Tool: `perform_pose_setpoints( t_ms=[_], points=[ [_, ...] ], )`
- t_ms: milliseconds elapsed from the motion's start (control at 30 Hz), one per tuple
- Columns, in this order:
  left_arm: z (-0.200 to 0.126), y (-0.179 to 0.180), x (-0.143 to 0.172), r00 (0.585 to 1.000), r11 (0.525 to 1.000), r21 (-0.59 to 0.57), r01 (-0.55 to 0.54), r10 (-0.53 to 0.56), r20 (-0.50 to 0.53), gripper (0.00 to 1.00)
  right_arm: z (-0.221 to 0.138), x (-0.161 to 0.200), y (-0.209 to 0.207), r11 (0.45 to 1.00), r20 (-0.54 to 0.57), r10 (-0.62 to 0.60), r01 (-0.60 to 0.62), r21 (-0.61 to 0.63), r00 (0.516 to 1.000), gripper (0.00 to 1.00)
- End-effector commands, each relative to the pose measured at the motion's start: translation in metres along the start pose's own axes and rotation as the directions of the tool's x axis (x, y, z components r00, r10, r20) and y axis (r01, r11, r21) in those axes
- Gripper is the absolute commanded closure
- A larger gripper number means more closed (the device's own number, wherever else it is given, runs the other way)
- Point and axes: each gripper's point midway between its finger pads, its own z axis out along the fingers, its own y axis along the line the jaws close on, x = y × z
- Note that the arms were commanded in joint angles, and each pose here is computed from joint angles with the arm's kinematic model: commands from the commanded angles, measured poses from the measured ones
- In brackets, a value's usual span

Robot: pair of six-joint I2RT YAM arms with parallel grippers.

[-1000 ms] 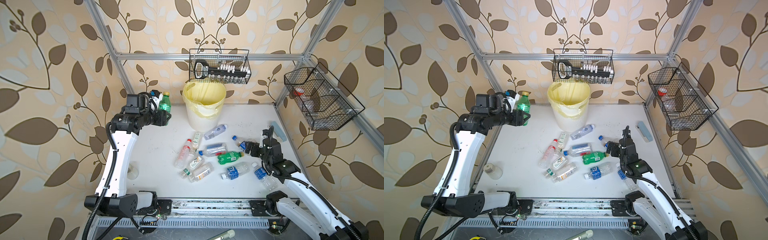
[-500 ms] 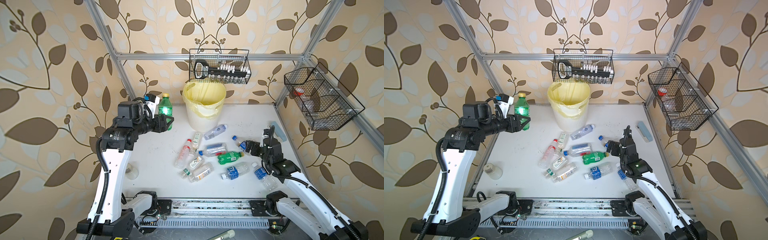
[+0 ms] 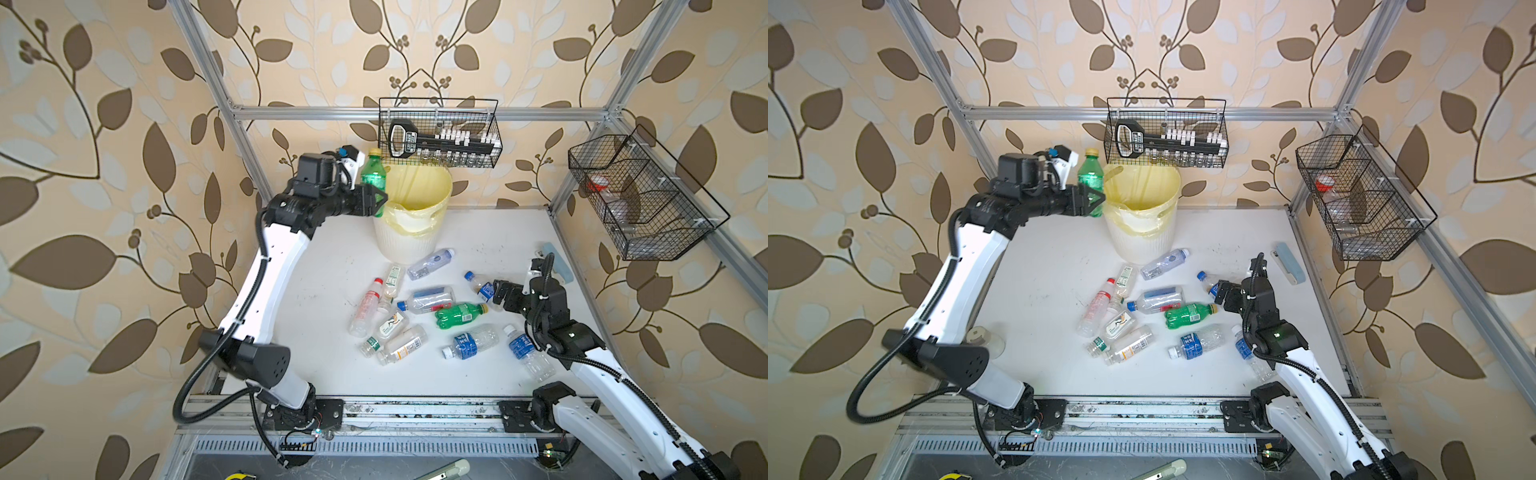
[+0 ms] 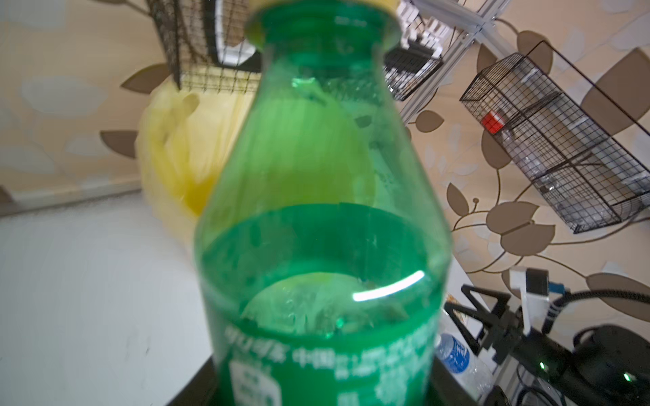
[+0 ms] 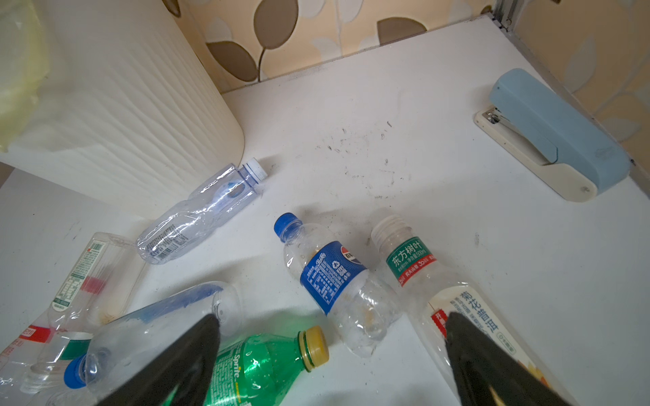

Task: Throw the plastic bottles in the bin
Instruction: Throw the plastic bottle into the trash bin.

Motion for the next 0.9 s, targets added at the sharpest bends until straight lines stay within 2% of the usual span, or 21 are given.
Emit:
perform_pose_setpoints(
  t_ms=[0, 67, 133, 300, 400, 567, 767, 867],
  points=[
    [0.041, 0.017, -0.044, 0.996, 0.998, -0.053, 0.030, -0.025, 0.089, 0.02, -0.005, 0.004, -0.008, 0.999, -0.004, 0.020, -0.020, 0.028, 1.000, 0.00],
    [0.052, 0.023, -0.056, 0.991, 0.994, -0.104, -0.020, 0.033, 0.127, 0.01, -0.008, 0.002, -0.007, 0.999, -0.002, 0.036, -0.036, 0.018, 0.999, 0.00],
    [0.043, 0.021, -0.065, 0.986, 0.992, -0.121, -0.028, 0.048, 0.161, 0.01, -0.012, 0.002, -0.005, 0.999, -0.006, 0.053, -0.053, 0.003, 0.999, 0.00],
    [-0.023, -0.015, -0.090, 0.957, 0.993, -0.094, -0.069, 0.093, 0.276, 0.01, -0.016, 0.002, -0.006, 0.998, 0.002, 0.056, -0.056, -0.002, 0.998, 0.00],
    [-0.055, -0.026, -0.090, 0.945, 0.991, -0.108, -0.079, 0.109, 0.309, 0.01, -0.014, 0.000, -0.003, 0.998, 0.007, 0.054, -0.054, -0.015, 0.998, 0.00],
    [-0.083, -0.029, -0.061, 0.952, 0.984, -0.136, -0.111, 0.144, 0.271, 0.01, -0.012, 0.001, 0.000, 0.998, -0.005, 0.067, -0.067, -0.021, 0.998, 0.00],
    [-0.094, -0.018, -0.010, 0.961, 0.972, -0.172, -0.159, 0.192, 0.199, 0.01, -0.012, 0.003, -0.007, 0.996, -0.007, 0.087, -0.086, 0.012, 0.996, 0.00],
    [-0.096, -0.013, 0.011, 0.963, 0.963, -0.190, -0.192, 0.223, 0.154, 0.01, -0.013, 0.006, -0.014, 0.989, -0.009, 0.137, -0.136, 0.052, 0.991, 0.00]
  ],
)
